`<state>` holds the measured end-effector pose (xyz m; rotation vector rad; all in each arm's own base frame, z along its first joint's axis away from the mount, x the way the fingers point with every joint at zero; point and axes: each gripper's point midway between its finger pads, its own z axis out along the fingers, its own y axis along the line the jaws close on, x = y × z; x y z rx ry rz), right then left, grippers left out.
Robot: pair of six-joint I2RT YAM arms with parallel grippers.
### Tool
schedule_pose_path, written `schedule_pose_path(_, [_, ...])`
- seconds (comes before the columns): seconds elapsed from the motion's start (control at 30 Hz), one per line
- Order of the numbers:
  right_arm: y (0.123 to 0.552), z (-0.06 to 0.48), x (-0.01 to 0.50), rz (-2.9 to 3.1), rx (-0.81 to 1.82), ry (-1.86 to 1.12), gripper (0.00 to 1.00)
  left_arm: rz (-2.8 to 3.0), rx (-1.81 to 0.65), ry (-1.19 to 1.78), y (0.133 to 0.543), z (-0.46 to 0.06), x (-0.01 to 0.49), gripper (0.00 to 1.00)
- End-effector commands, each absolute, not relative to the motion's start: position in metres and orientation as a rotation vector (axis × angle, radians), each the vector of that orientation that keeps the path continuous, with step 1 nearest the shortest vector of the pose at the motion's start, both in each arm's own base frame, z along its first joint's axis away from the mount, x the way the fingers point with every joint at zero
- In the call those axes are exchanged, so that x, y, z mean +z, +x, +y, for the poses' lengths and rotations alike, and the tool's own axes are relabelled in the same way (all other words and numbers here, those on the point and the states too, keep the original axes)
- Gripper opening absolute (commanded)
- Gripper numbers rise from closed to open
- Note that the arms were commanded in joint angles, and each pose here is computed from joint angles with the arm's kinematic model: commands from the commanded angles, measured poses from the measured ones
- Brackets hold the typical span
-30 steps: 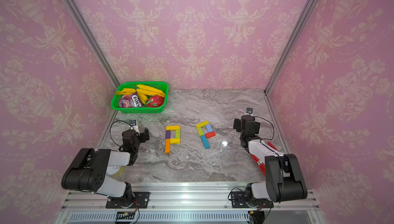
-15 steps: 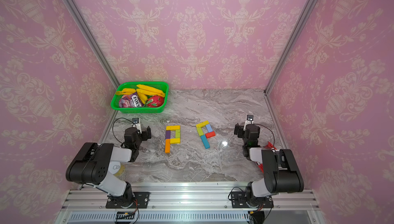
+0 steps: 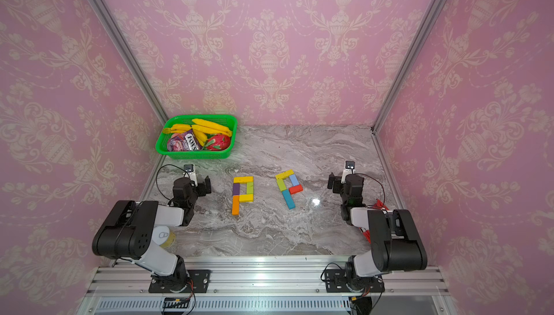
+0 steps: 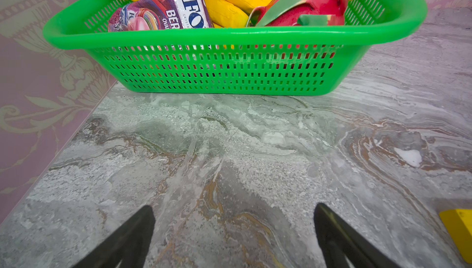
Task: Assemble the letter p with building blocks
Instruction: Reset both arms
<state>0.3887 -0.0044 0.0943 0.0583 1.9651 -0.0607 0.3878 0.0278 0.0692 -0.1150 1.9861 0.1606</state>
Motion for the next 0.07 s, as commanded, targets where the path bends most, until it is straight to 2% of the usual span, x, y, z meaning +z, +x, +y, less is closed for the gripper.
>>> schedule_pose_path(0.0, [0.3948,-0.0023,0.1038,1.933,-0.050,0.053,1.00,1.981,0.163,-0.124,0.3898,0.0286,0.0721,0.99])
schedule_pose_path(0.03, [0.3945,-0.0020,0.1033,1.934,-0.050,0.052,1.00,1.975,0.176,-0.138,0.3896,0.0310,0.0734,0.99])
